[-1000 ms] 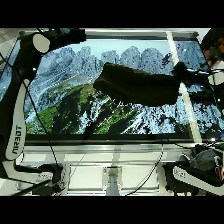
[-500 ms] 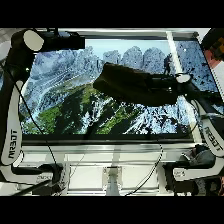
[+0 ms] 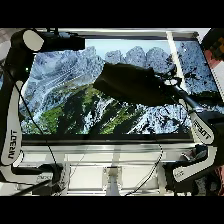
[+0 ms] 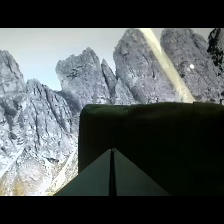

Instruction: Fold the clothes and pants, and hang the long-sleeved shirts on hangers.

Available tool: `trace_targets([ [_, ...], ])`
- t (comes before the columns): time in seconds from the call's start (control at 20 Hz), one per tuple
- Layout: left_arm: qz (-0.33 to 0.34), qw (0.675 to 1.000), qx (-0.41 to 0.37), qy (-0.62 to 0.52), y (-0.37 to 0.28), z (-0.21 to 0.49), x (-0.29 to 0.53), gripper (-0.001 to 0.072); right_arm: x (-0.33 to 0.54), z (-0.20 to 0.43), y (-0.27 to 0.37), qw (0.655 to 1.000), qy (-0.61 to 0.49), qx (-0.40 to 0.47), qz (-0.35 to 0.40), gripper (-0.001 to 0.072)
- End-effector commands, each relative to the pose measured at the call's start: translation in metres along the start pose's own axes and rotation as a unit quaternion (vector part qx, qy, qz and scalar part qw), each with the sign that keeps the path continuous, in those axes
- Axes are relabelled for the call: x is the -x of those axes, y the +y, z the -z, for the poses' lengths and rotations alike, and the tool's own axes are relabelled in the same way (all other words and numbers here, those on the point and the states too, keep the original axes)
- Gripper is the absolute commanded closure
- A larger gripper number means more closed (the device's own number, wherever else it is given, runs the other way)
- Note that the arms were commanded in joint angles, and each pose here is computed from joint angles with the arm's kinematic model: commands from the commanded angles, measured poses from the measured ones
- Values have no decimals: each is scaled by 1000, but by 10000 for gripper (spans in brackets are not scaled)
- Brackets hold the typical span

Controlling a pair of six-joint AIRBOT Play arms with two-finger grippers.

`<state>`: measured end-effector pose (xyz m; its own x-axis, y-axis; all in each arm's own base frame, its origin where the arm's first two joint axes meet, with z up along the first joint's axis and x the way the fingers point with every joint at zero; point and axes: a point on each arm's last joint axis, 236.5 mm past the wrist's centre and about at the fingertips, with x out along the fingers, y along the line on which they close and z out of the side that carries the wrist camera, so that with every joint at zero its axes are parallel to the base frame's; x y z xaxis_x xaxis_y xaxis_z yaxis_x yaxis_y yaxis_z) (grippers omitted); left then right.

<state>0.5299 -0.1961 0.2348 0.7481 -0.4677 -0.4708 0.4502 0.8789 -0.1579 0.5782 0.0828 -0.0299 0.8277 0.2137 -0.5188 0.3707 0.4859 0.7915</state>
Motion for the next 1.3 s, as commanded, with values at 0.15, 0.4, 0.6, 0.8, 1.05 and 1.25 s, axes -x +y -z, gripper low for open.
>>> trace_targets([
  [0.15, 0, 1000, 0, 1, 0, 0, 0, 702, -5, -49, 2, 995, -97, -21, 8, 694],
  [0.4, 4, 1000, 0, 17, -2, 8, 0, 701, -28, -33, -5, 998, -65, -22, 10, 694],
  [0.6, 4, 1000, 0, 18, -2, 9, 0, 702, -29, -39, -11, 997, -69, -34, 13, 694],
  [0.8, 4, 1000, 0, 18, -2, 9, 0, 702, -14, -41, 25, 998, -33, -34, -30, 694],
  [1.05, 4, 1000, 0, 20, -2, 9, 0, 702, 83, -70, 130, 976, 12, 174, -127, 692],
  [1.25, 12, 999, -1, 52, -6, 24, 3, 702, 150, -100, 109, 967, 49, 227, -101, 696],
])
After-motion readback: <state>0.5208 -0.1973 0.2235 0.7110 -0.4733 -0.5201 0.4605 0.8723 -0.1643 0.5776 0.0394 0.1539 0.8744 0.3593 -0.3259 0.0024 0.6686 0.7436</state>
